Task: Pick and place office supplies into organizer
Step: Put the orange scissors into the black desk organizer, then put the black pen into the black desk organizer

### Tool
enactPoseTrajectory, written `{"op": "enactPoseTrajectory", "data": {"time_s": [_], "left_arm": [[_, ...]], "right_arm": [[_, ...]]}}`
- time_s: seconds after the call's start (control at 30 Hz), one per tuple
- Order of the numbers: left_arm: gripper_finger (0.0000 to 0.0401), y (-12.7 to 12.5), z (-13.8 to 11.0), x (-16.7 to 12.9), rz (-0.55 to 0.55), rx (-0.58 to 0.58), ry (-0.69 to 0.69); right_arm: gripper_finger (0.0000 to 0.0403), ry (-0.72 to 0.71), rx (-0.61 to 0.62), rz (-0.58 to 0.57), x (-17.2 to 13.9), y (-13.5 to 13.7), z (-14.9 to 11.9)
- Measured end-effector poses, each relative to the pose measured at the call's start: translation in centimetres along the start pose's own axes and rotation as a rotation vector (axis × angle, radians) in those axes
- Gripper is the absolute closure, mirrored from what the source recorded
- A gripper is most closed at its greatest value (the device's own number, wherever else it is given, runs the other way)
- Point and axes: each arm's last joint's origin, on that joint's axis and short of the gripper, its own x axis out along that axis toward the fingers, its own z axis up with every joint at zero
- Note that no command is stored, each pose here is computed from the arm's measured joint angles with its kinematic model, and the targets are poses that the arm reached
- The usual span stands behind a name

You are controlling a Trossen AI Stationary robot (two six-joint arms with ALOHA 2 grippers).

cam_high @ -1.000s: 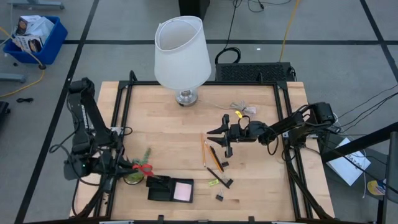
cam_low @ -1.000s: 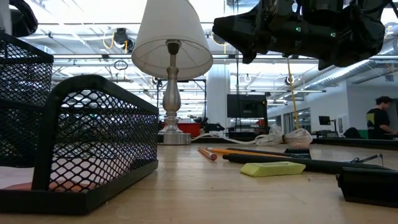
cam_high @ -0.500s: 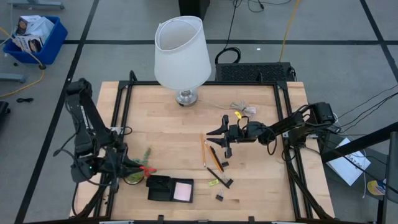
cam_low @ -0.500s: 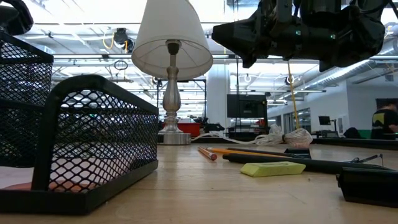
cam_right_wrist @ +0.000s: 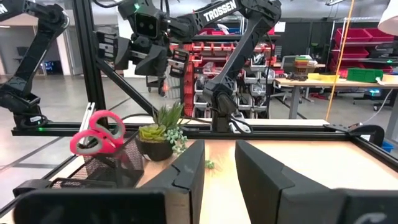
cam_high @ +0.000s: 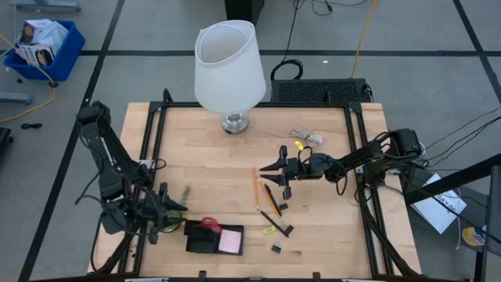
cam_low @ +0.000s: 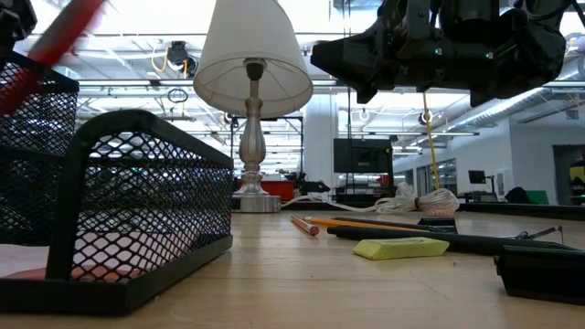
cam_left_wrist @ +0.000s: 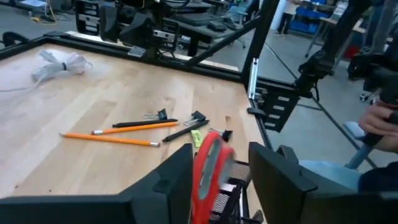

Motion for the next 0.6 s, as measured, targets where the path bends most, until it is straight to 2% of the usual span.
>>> {"op": "enactPoseTrajectory", "data": {"time_s": [0.17, 0.37, 0.53, 0.6], "left_arm": [[0.0221, 0.4, 0.5, 0.3, 0.098, 0.000, -0.080], [0.0217, 1.3, 1.8, 1.9, 0.208, -0.003, -0.150], [0.0217, 2.9, 3.5, 4.0, 0.256, -0.010, -0.175], [0.0217, 3.7, 4.2, 4.8, 0.261, -0.019, -0.189]], "right_arm": [[0.0320, 0.025, 0.000, 0.003, 0.0, 0.1, -0.3], [0.0319, 0.106, 0.016, -0.001, 0.0, 0.0, -1.0], [0.0317, 0.131, 0.032, -0.005, -0.1, 0.0, -1.3], [0.0317, 0.136, 0.081, -0.030, -0.1, 0.0, -1.3]]}}
